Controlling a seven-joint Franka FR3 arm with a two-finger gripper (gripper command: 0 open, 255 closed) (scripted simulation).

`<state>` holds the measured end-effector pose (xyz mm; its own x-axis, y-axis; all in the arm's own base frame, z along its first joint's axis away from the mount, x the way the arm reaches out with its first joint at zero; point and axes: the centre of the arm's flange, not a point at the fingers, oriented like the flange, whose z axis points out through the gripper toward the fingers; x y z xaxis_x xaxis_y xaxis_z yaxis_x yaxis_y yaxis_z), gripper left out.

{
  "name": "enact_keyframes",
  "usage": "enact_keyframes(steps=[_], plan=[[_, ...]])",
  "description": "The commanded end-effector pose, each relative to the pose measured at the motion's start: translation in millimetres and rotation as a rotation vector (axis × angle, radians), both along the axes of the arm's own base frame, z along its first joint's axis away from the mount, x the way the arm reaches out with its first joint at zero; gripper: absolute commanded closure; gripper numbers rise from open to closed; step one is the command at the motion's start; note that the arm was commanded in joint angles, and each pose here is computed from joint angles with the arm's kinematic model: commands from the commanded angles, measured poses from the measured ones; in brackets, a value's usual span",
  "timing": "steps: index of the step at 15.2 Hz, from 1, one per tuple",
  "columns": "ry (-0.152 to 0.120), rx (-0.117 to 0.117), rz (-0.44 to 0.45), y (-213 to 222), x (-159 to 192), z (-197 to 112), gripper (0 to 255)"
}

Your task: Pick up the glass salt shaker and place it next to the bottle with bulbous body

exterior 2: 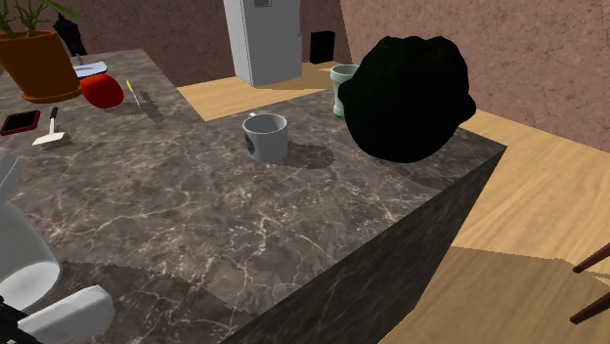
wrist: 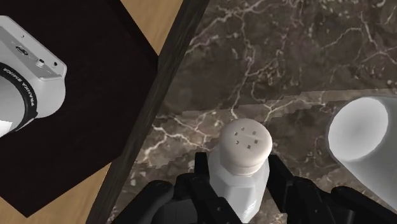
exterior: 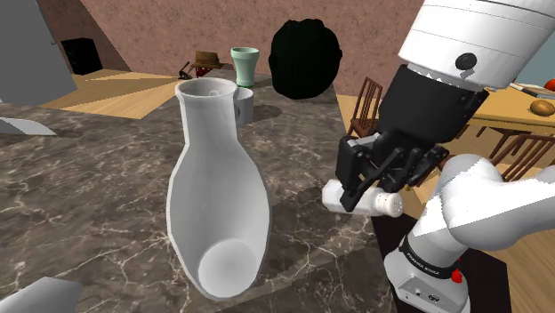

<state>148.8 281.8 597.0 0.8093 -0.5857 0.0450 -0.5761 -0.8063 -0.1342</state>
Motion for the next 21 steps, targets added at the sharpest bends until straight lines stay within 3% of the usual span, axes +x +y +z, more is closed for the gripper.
enact_keyframes(steps=[1,11,19,20,21], plan=[[0.000,0.000,0.000,-1,1,-9,255],[0.000,0.000,0.000,-1,1,-64,255],[0.000,0.000,0.000,-1,1,-64,255],[0.000,0.000,0.000,-1,1,-64,0],[0.000,0.000,0.000,-1,1,-64,0]])
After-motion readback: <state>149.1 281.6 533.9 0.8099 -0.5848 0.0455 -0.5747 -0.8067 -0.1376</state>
